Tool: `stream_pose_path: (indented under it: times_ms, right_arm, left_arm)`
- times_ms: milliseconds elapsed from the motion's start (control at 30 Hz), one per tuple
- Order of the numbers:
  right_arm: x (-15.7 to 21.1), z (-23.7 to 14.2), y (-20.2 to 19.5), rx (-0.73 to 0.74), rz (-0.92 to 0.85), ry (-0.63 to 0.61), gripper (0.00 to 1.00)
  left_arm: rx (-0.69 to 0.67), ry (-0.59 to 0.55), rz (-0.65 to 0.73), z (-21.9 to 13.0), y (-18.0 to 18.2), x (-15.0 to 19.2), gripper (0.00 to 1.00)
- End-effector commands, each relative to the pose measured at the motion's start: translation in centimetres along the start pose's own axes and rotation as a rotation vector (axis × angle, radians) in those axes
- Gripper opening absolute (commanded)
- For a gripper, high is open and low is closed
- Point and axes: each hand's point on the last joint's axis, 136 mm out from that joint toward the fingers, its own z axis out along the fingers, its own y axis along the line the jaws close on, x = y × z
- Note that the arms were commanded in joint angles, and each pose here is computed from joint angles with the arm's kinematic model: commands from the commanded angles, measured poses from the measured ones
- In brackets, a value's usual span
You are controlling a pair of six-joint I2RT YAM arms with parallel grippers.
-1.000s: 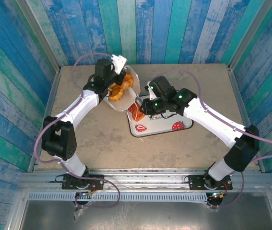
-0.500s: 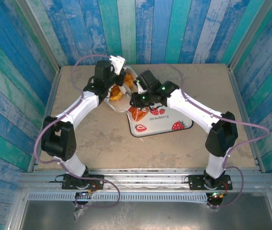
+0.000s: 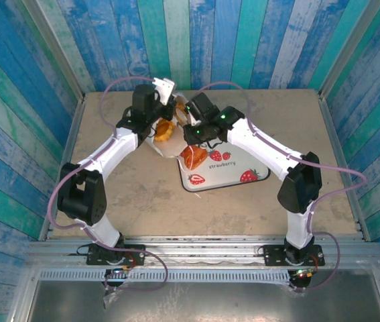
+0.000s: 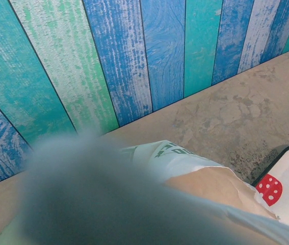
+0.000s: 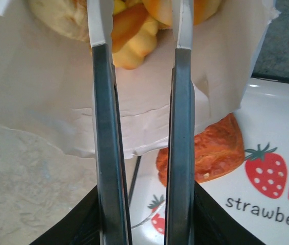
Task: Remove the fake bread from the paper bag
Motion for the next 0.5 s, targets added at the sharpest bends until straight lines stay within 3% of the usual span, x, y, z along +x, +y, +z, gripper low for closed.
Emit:
stream_pose_path:
  times_ms: [0,467]
  right_arm:
    - [-1.5,-0.4,-1.0,0.054,-0.063,-0.029,0.40]
    - [-1.7,1.4,-2.0,0.077,-0.172,0.081,0.40]
  left_arm:
    - [0.007,-0.112,0.001,-2.0,0.1,-4.4,0.00]
    - [0.035,-0.097,0.047,-1.8,-0.4,-4.7,0.00]
